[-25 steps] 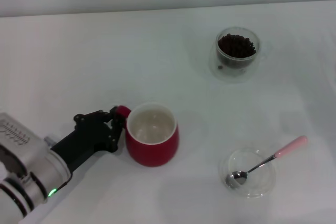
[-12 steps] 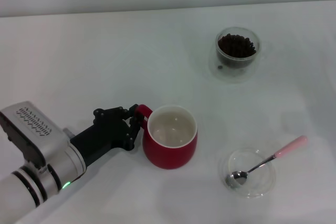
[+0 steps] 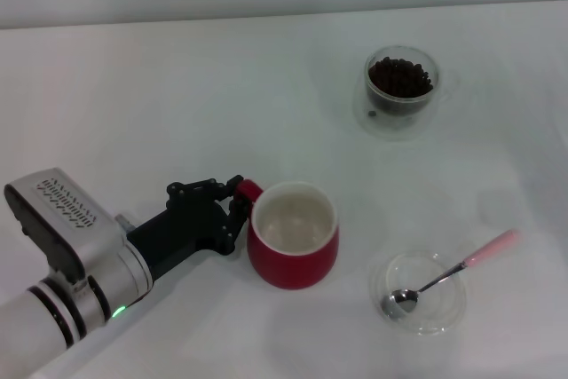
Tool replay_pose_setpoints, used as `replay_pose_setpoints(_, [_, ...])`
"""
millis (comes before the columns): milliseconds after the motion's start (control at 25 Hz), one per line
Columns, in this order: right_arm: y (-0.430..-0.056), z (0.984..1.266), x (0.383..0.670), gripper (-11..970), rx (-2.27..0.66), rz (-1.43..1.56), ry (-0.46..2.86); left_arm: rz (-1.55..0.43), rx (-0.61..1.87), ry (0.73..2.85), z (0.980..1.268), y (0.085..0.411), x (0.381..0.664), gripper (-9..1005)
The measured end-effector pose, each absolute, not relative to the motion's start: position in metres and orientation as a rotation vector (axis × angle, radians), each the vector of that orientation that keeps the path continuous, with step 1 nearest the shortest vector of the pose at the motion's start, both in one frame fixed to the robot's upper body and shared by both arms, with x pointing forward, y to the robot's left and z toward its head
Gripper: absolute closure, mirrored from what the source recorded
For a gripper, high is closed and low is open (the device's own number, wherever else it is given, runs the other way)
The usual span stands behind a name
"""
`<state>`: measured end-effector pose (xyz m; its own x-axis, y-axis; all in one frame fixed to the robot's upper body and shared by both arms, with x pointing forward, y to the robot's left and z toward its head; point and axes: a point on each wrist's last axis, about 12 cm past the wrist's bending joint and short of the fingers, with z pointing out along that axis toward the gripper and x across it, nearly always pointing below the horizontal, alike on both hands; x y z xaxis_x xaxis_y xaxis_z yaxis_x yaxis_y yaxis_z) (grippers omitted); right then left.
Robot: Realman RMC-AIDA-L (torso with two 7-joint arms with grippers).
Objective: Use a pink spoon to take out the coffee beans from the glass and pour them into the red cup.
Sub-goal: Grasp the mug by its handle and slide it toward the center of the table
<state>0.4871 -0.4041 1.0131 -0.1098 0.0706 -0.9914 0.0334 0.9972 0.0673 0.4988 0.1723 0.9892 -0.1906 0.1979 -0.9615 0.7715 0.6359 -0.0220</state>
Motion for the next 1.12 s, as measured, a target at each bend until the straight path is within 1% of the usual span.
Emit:
replay_pose_setpoints(160, [-0.404, 1.013, 0.487, 713, 0.079, 0.031, 1.682, -0.634, 0.788, 1.72, 0.989, 0.172, 0.497, 882])
replay_pose_setpoints(360, [-0.405, 1.012, 0.485, 713, 0.082, 0.028, 1.685, -0.633, 0.775, 1.722, 0.989, 0.173, 0.497, 766])
replay_pose_setpoints(480, [-0.406, 1.011, 0.482, 713, 0.088, 0.024, 1.688, -0.637, 0.771, 1.712, 0.989, 0.173, 0.495, 541])
replay_pose_setpoints(680, [-0.407, 1.01, 0.477, 712, 0.073, 0.016, 1.689, -0.643, 0.751, 1.695, 0.988, 0.179, 0.488, 407])
replay_pose_setpoints(1120, [-0.417, 1.007, 0.461, 708, 0.066, -0.017, 1.706, -0.649, 0.691, 1.684, 0.98, 0.199, 0.462, 350])
